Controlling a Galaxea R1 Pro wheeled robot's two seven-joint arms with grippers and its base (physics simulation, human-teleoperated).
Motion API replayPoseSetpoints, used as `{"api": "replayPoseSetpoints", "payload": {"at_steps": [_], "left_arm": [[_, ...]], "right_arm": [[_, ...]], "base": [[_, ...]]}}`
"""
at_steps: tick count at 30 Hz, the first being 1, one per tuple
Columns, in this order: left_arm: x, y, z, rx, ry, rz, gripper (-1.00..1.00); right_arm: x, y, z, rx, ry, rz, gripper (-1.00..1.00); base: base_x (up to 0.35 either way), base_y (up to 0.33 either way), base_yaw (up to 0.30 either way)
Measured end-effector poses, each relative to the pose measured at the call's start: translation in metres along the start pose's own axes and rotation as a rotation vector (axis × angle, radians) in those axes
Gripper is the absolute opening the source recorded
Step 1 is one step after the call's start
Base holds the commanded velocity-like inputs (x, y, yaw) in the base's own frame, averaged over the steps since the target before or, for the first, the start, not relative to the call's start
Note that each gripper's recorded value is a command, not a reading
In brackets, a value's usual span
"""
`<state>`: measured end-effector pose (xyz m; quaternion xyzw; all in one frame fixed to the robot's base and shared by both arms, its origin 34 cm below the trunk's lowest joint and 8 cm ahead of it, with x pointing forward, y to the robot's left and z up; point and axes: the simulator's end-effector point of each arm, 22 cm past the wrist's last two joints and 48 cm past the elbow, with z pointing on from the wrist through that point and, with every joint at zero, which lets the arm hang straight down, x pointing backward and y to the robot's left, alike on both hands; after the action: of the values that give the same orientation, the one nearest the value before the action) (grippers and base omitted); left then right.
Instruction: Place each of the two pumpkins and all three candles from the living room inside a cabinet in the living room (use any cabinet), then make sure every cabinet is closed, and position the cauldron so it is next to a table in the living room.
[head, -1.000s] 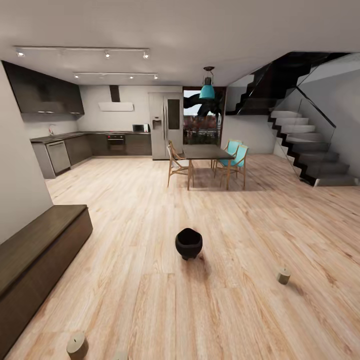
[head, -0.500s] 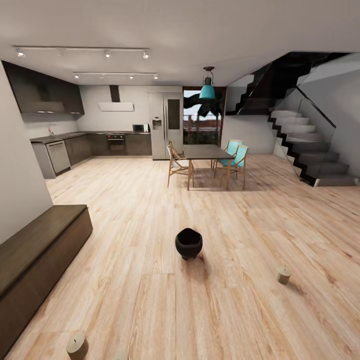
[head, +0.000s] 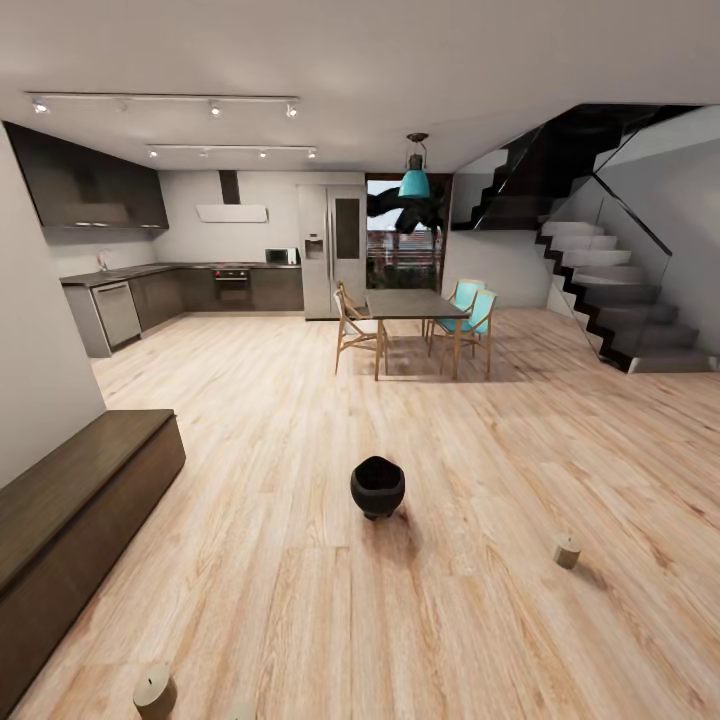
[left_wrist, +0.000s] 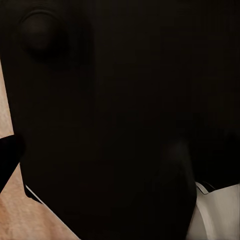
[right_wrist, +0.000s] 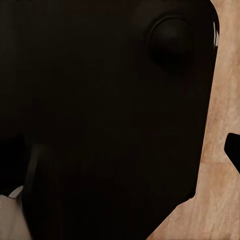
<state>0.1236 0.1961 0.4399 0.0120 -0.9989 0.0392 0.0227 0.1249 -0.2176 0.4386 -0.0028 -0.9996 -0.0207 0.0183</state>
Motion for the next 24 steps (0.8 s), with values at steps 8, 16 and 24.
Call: {"api": "replayPoseSetpoints", "payload": {"at_steps": [8, 16, 24], "left_arm": [[-0.014, 0.001, 0.000, -0.006, -0.035, 0.000, 1.00], [-0.022, 0.002, -0.001, -0.009, -0.068, -0.001, 1.00], [-0.037, 0.002, -0.002, -0.010, -0.138, -0.001, 1.00]], "right_arm": [[0.000, 0.000, 0.000, 0.001, 0.000, 0.005, 1.00], [-0.001, -0.002, 0.000, 0.002, -0.003, -0.001, 1.00], [-0.012, 0.001, 0.000, -0.001, -0.052, -0.011, 1.00]], "base": [[0.061, -0.125, 0.000], [0.002, -0.128, -0.005], [-0.022, -0.005, 0.058]]}}
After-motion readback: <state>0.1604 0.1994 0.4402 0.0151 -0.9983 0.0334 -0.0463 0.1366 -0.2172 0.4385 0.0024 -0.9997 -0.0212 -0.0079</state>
